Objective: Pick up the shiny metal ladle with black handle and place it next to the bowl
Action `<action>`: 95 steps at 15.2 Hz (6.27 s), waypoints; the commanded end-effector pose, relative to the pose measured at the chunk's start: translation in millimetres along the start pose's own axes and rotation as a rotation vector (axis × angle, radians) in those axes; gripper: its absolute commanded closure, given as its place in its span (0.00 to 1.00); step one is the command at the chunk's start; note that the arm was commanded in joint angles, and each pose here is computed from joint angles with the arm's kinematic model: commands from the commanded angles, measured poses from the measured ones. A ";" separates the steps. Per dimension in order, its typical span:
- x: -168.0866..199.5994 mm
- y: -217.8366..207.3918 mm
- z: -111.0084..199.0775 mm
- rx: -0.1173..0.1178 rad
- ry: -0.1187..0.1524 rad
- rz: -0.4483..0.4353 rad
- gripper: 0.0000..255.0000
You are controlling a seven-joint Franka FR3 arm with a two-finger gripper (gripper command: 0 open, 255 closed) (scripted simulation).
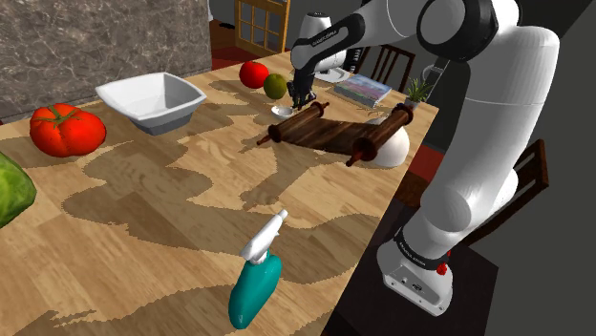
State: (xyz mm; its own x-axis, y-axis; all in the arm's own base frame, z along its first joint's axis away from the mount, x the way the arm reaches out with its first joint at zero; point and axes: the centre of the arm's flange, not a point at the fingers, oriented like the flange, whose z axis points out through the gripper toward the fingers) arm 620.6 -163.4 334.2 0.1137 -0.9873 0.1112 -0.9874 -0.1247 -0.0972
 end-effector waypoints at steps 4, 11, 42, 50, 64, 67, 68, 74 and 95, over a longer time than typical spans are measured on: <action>-0.3 -0.2 1.0 -0.001 -0.001 -0.001 1.00; 2.2 -2.6 -25.1 -0.001 -0.001 -0.001 1.00; -20.2 -24.0 -174.0 -0.001 -0.001 -0.001 1.00; -123.6 -43.1 -184.0 -0.001 -0.001 -0.001 1.00; -210.2 -54.7 -155.5 -0.001 -0.001 -0.001 1.00; -212.0 -53.1 -139.9 -0.001 -0.001 -0.001 1.00; -212.6 -52.6 -134.6 -0.001 -0.001 -0.001 1.00; -216.1 -49.5 -103.3 -0.001 -0.001 -0.001 1.00; -224.1 -42.5 -32.2 -0.001 -0.001 -0.001 1.00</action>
State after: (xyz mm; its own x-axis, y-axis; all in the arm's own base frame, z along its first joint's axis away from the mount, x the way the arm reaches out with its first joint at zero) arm 633.6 66.3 345.1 0.1144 -0.9873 0.1104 -0.9875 -0.1252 -0.0961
